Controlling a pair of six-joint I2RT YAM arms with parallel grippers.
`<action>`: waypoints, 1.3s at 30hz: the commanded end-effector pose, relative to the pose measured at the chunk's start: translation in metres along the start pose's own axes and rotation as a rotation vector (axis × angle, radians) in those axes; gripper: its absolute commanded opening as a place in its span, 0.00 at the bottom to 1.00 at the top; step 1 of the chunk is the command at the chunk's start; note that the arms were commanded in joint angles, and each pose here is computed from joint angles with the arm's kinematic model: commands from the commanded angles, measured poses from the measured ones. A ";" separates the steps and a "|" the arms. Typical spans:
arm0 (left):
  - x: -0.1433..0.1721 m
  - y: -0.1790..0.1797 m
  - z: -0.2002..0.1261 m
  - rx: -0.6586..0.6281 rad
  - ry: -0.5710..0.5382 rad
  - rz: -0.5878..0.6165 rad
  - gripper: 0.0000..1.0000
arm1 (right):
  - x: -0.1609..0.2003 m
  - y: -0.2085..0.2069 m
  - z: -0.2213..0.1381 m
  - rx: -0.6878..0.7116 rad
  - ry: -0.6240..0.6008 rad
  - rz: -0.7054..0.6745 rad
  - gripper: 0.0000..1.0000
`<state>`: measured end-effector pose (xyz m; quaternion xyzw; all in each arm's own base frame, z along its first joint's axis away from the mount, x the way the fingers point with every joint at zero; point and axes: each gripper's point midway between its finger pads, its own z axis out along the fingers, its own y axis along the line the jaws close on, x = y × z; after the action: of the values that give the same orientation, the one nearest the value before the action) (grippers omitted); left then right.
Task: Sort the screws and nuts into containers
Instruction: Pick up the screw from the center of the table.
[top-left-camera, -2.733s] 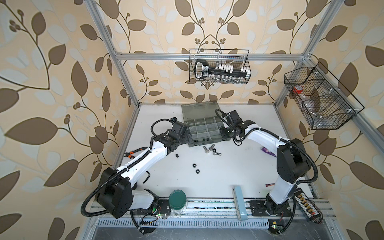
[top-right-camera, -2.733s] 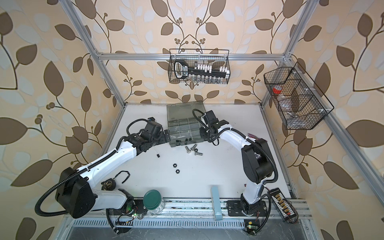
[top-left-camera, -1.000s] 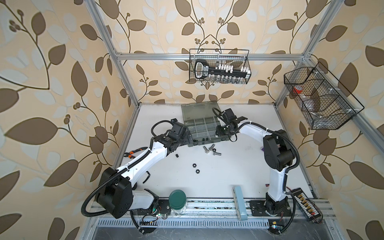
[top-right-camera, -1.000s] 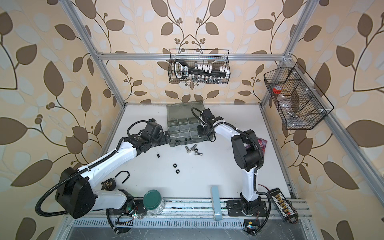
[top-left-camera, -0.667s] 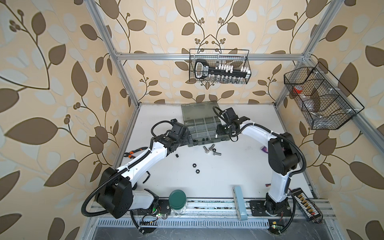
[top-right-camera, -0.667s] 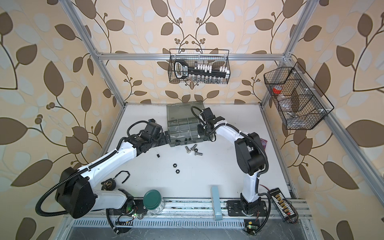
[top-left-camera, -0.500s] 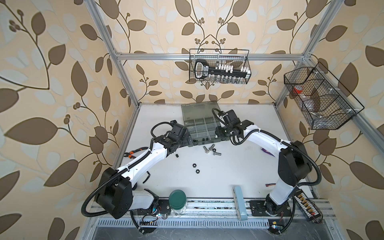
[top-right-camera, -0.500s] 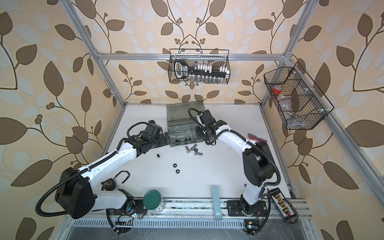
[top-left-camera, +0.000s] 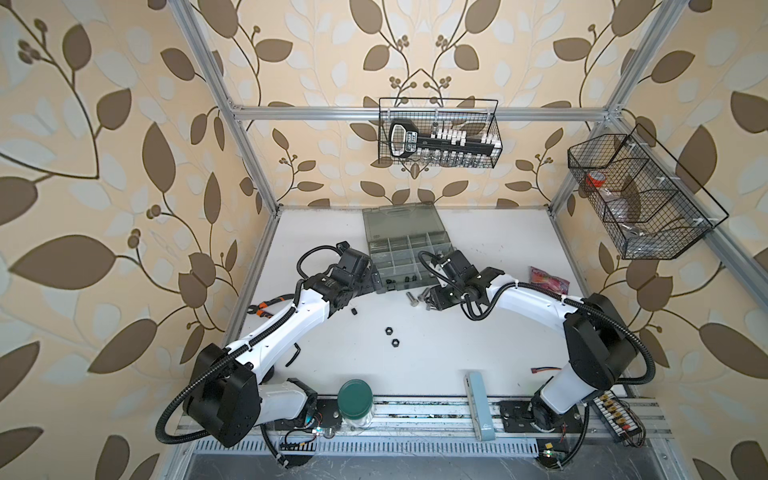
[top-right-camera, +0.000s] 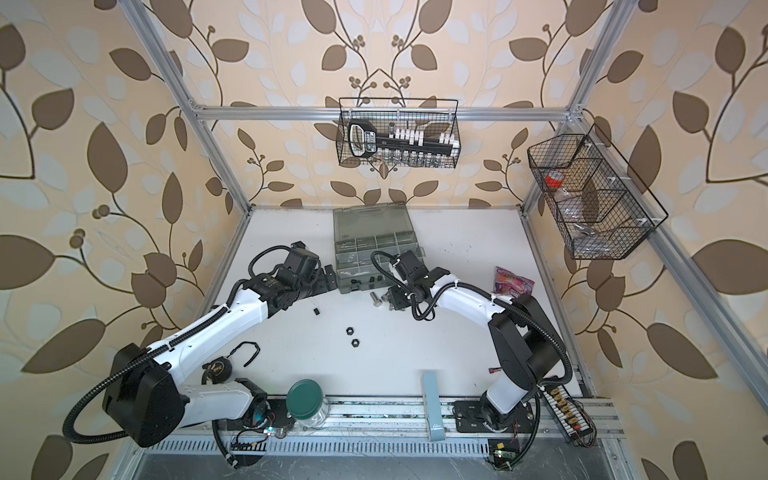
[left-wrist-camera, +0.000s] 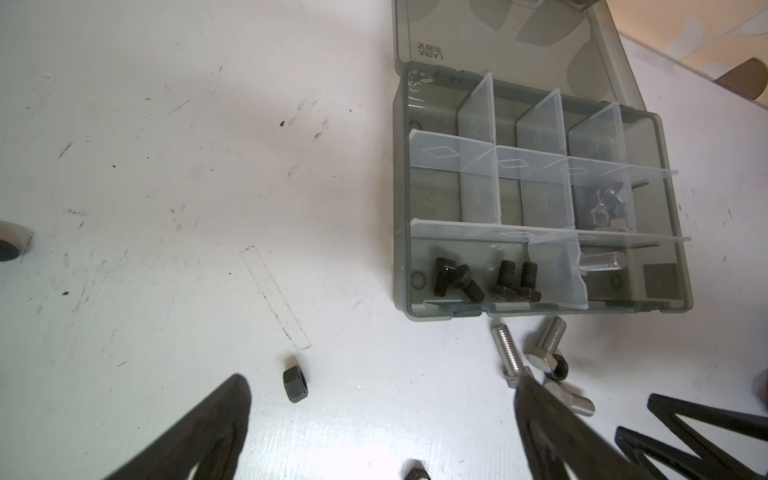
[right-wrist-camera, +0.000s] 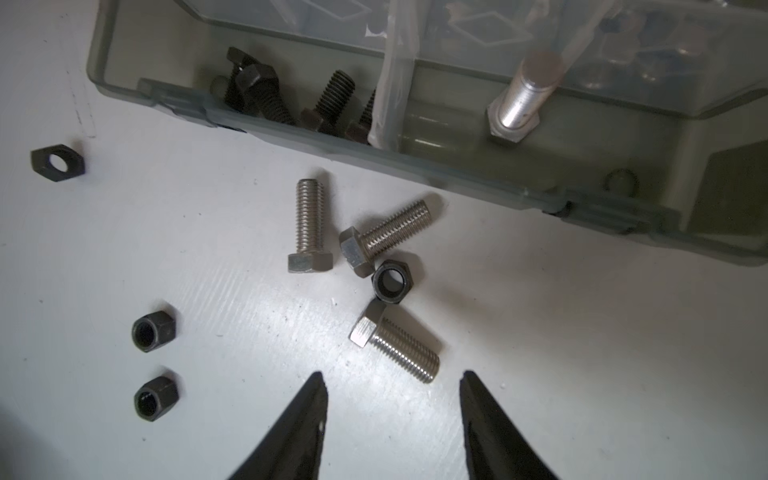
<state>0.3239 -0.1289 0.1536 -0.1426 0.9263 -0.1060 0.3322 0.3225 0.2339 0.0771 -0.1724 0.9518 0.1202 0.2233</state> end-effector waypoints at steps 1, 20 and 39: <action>-0.001 0.002 0.002 -0.003 0.004 -0.026 0.99 | 0.011 0.007 0.016 -0.041 0.045 -0.012 0.53; -0.005 0.001 0.002 0.008 -0.004 -0.029 0.99 | 0.041 0.001 0.046 -0.038 0.150 -0.053 0.54; -0.007 0.001 -0.001 0.014 -0.013 -0.034 0.99 | 0.062 0.001 0.058 0.051 0.220 -0.082 0.24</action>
<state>0.3242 -0.1304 0.1508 -0.1425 0.9281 -0.1117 0.3253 0.2988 0.2475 0.0175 -0.2214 0.9570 0.1025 0.1568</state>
